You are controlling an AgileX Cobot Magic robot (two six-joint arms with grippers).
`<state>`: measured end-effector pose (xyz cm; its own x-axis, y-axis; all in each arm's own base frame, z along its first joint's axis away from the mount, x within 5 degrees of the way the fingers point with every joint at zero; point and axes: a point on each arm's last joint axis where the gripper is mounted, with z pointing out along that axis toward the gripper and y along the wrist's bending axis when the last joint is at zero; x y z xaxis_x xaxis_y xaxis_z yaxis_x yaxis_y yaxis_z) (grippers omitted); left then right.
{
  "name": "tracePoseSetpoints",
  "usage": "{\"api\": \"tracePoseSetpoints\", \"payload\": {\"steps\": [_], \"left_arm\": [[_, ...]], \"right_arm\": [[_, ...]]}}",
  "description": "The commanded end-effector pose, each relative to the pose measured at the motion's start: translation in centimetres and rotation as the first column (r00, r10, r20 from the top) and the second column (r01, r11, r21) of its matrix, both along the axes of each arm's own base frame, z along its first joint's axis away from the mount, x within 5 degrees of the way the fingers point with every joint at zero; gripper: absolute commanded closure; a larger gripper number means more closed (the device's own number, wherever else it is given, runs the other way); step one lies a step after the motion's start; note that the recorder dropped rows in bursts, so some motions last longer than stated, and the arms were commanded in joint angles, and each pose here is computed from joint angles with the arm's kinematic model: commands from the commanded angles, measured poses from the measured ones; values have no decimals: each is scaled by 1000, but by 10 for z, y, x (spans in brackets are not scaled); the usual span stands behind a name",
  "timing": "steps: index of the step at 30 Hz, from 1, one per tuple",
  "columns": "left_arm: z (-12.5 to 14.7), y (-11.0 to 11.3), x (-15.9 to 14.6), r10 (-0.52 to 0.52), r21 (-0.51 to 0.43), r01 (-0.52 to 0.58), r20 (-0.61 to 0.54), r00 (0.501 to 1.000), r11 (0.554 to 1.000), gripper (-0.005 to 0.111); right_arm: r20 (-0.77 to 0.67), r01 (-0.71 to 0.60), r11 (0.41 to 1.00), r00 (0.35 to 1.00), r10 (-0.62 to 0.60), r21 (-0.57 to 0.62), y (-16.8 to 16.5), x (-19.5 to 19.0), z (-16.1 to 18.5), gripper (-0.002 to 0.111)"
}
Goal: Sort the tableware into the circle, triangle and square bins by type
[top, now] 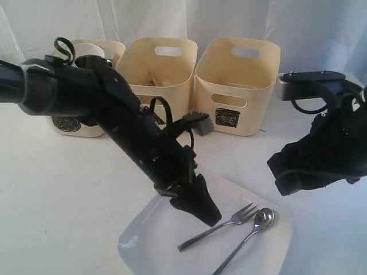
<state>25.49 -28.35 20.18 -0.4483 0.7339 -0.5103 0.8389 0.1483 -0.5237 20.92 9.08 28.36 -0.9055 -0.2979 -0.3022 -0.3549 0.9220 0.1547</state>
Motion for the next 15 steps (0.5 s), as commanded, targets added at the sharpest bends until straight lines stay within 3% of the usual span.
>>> {"api": "tracePoseSetpoints", "payload": {"steps": [1, 15], "left_arm": [[-23, -11, -5, -21, 44, 20, 6, 1000, 999, 57], [-42, -35, -2, -13, 71, 5, 114, 993, 997, 59]], "right_arm": [[13, -6, 1000, 1000, 7, -16, -3, -3, -2, 53], [38, 9, 1000, 999, -9, -6, -2, -1, -4, 53]]}}
